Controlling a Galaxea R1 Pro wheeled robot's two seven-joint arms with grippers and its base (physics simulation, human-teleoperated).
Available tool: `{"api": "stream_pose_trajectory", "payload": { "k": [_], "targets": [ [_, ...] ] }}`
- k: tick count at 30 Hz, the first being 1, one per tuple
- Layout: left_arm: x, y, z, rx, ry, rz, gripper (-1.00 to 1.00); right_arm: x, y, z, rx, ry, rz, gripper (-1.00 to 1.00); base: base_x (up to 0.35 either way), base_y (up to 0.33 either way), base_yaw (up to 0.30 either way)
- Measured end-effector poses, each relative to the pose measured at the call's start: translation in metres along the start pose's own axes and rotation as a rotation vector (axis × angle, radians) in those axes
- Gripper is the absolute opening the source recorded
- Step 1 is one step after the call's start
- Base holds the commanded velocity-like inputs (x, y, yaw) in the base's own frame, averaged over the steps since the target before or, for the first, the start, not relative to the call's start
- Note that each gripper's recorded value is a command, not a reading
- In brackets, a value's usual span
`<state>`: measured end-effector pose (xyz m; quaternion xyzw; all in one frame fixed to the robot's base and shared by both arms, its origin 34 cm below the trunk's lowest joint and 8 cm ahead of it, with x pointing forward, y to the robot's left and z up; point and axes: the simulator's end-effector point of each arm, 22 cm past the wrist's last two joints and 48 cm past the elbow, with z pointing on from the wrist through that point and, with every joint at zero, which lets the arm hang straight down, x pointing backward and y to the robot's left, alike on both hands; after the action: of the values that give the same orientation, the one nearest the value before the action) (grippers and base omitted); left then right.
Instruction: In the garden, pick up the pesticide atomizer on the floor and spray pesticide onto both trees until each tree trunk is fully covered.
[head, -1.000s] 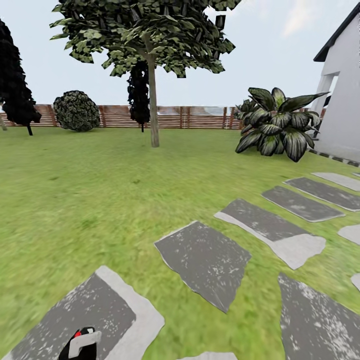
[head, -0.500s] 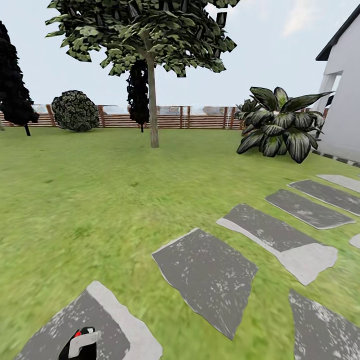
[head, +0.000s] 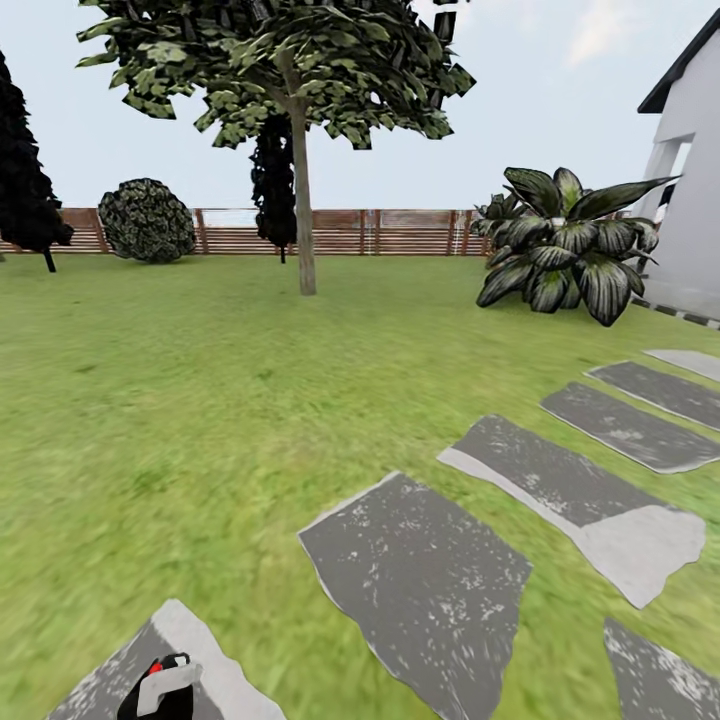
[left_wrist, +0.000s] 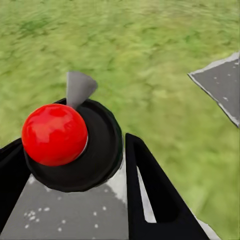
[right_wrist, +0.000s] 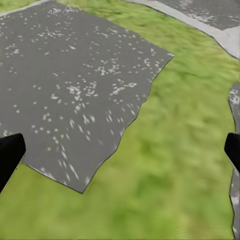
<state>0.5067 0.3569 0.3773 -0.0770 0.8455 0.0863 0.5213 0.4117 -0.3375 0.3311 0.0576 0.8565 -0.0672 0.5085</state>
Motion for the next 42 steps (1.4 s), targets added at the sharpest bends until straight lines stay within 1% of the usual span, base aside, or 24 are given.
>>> {"api": "stream_pose_trajectory", "payload": {
  "k": [42],
  "targets": [
    [-0.0013, 0.0011, 0.0005, -0.001, -0.003, 0.001, -1.00, 0.0000, 0.0002, 0.0000, 0.000, 0.000, 0.000, 1.00, 0.340, 0.000, 0.000]
  ]
}}
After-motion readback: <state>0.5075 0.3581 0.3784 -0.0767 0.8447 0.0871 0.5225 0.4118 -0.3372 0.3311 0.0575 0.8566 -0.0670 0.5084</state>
